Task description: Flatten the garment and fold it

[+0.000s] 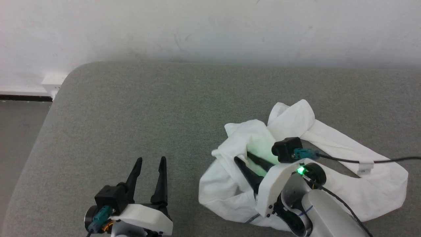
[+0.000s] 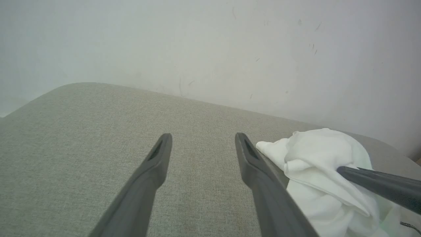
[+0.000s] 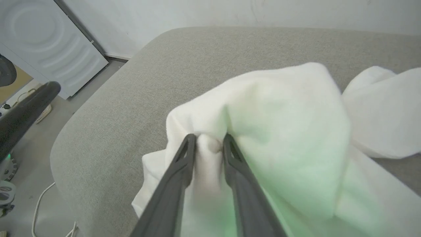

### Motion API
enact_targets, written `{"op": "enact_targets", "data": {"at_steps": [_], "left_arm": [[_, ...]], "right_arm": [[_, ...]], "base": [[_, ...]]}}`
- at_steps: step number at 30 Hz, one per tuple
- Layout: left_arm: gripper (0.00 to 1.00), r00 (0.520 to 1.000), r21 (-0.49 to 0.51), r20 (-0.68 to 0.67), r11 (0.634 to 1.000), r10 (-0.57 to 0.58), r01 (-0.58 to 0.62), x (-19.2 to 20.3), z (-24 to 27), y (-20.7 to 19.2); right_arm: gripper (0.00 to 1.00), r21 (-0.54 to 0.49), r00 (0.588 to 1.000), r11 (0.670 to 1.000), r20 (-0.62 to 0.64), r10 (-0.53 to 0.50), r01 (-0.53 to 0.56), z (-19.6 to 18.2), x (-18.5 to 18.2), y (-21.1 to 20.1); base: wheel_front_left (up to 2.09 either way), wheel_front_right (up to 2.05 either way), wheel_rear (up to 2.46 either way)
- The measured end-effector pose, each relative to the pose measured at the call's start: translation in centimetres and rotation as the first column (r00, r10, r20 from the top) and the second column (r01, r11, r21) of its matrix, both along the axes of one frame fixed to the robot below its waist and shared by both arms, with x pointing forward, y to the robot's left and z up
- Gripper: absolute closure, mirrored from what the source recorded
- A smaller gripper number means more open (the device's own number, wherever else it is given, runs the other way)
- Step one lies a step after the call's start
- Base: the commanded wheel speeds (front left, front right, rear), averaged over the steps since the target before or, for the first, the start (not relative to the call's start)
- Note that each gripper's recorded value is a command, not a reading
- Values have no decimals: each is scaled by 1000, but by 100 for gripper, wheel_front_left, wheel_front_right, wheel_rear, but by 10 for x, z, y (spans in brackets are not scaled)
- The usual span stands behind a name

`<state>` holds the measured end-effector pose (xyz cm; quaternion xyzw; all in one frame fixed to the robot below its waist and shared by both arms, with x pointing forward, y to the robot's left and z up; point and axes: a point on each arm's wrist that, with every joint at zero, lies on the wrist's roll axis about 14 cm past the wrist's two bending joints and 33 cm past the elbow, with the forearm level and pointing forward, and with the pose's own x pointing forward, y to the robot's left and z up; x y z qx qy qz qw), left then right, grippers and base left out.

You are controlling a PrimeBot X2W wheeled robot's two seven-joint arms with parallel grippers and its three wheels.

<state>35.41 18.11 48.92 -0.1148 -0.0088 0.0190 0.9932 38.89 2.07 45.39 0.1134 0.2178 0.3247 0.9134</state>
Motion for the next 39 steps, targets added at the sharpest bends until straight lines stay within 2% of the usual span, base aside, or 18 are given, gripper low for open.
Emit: {"op": "enact_targets", "data": {"at_steps": [6,11,16,20,23,28,34,35,36,39], "left_arm": [[0,1000,0,-14,1000,-16,16,1,-4,-5],[0,998,8,-25,998,-55,55,6,-6,-15],[0,987,15,-64,989,-144,146,10,-11,-39],[0,957,4,-130,965,-259,261,7,-20,-69],[0,904,-12,-239,932,-356,363,-2,-39,-94],[0,764,-43,-419,851,-492,524,-20,-69,-131],[0,613,-22,-593,772,-522,636,-31,-96,-136],[35,588,-36,-615,763,-525,645,-34,-100,-138],[100,570,-47,-625,754,-533,655,-36,-101,-140],[100,574,-23,-604,732,-553,681,-28,-91,-142]], "right_arm": [[0,75,976,996,206,-67,53,28,8,-11],[0,105,907,981,374,-191,163,55,14,-59],[0,108,818,940,468,-335,324,80,12,-121],[0,68,785,901,465,-409,429,81,-6,-160],[0,40,783,882,443,-437,469,77,-23,-173],[0,17,777,856,411,-476,516,73,-43,-186],[0,32,771,843,386,-507,538,72,-48,-188],[0,33,770,841,384,-509,540,71,-48,-188],[0,37,770,840,380,-513,542,71,-48,-189],[0,39,769,836,371,-521,547,69,-48,-190]], "base": [[0,0,0],[0,0,0],[0,0,0],[0,0,0],[0,0,0],[0,0,0],[0,0,0],[0,0,0],[0,0,0],[0,0,0]]}}
